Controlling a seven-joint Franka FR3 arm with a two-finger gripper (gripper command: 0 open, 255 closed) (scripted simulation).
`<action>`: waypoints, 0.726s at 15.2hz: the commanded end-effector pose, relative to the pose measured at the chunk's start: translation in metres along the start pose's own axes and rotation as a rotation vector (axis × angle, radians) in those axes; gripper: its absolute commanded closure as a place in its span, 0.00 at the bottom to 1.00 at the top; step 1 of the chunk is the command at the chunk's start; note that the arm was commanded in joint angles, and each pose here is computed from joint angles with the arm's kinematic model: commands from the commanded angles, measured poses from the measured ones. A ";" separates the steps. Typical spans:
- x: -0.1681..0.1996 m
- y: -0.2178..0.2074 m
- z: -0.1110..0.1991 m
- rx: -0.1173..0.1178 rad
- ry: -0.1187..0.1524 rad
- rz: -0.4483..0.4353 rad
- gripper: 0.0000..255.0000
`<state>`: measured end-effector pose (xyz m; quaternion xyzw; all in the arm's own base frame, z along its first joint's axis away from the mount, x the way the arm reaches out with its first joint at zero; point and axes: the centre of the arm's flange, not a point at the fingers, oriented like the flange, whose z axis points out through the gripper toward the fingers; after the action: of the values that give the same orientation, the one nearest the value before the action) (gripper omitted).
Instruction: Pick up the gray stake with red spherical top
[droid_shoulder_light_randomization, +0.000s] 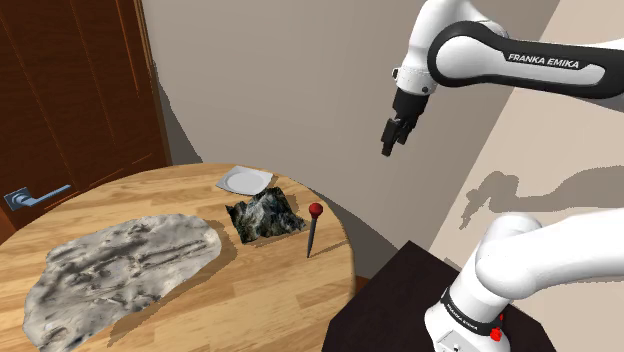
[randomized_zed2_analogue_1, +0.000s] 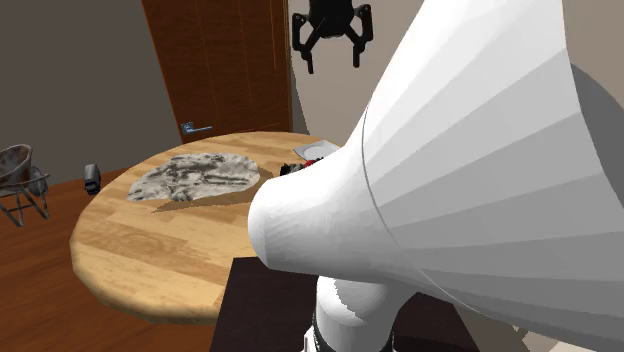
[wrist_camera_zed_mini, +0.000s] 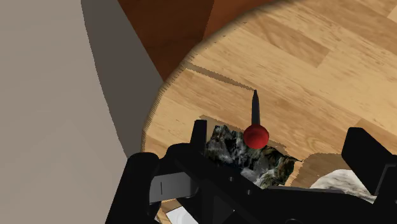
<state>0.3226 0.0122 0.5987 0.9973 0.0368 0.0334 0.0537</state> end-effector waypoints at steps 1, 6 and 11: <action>0.000 0.000 0.000 0.000 0.000 0.000 0.00; 0.043 -0.002 0.053 0.022 -0.028 -0.007 0.00; 0.085 -0.005 0.108 0.043 -0.056 -0.015 0.00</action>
<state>0.4063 0.0141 0.5086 0.9984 0.0426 0.0064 0.0354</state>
